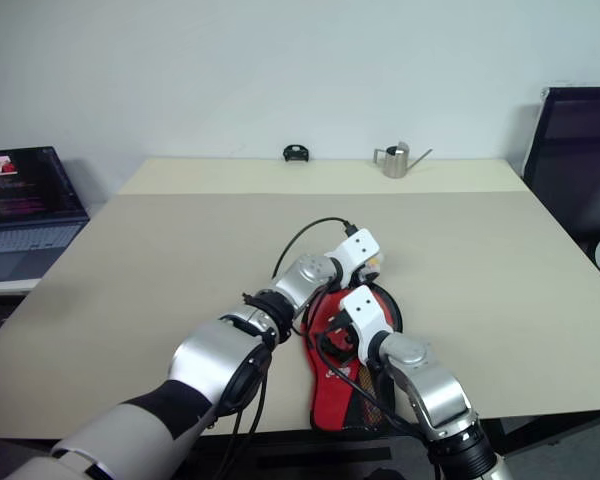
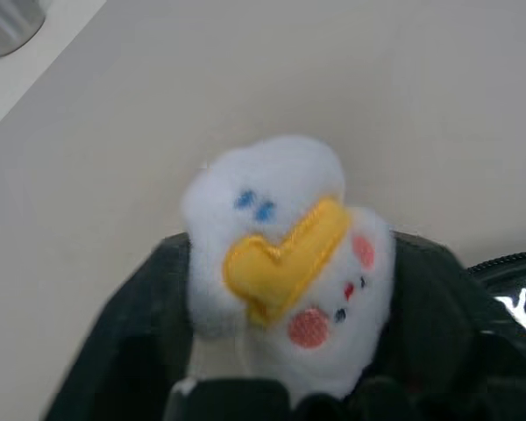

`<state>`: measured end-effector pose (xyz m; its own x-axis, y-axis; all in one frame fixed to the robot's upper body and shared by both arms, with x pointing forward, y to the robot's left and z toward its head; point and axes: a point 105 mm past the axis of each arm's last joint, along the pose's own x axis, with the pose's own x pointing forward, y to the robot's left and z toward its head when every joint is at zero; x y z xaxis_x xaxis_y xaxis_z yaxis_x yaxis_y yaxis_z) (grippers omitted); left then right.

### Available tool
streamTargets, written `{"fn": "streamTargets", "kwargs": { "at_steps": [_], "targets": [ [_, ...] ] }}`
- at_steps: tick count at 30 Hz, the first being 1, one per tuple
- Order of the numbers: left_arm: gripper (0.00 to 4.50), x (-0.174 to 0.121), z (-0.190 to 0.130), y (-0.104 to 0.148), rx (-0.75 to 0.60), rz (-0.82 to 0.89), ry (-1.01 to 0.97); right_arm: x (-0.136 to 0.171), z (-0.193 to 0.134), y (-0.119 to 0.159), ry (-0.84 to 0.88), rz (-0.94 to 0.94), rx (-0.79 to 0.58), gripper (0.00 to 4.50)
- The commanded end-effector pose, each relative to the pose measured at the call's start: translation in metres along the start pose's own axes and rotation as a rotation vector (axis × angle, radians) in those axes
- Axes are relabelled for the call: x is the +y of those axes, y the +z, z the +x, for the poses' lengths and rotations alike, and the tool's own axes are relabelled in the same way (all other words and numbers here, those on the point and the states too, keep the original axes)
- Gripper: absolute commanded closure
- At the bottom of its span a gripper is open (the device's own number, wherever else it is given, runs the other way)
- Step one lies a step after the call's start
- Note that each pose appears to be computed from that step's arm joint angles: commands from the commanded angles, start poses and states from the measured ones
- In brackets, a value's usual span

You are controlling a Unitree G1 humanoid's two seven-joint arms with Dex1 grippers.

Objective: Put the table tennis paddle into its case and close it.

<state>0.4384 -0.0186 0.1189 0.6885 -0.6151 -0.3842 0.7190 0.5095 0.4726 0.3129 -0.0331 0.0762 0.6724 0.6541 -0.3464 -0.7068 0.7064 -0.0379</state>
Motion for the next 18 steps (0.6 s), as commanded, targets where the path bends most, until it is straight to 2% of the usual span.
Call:
{"fn": "streamTargets", "kwargs": {
  "at_steps": [1,6,12,16,18],
  "targets": [
    [0.11,0.008,-0.003,-0.003,0.007,-0.008,0.014,0.009,0.006,-0.043,0.04,0.07,0.168,0.0],
    [0.11,0.024,-0.011,-0.013,0.004,-0.083,0.057,0.007,0.009,-0.04,0.046,0.057,0.163,0.0],
    [0.11,0.065,-0.033,-0.003,-0.1,-0.196,0.133,-0.001,0.012,-0.039,0.043,0.045,0.161,0.0],
    [0.11,0.107,-0.065,-0.008,-0.185,-0.256,0.199,-0.005,0.013,-0.036,0.037,0.044,0.154,0.0],
    [0.11,0.118,-0.078,-0.012,-0.219,-0.294,0.198,-0.007,0.014,-0.036,0.039,0.045,0.152,0.0]
  ]
}}
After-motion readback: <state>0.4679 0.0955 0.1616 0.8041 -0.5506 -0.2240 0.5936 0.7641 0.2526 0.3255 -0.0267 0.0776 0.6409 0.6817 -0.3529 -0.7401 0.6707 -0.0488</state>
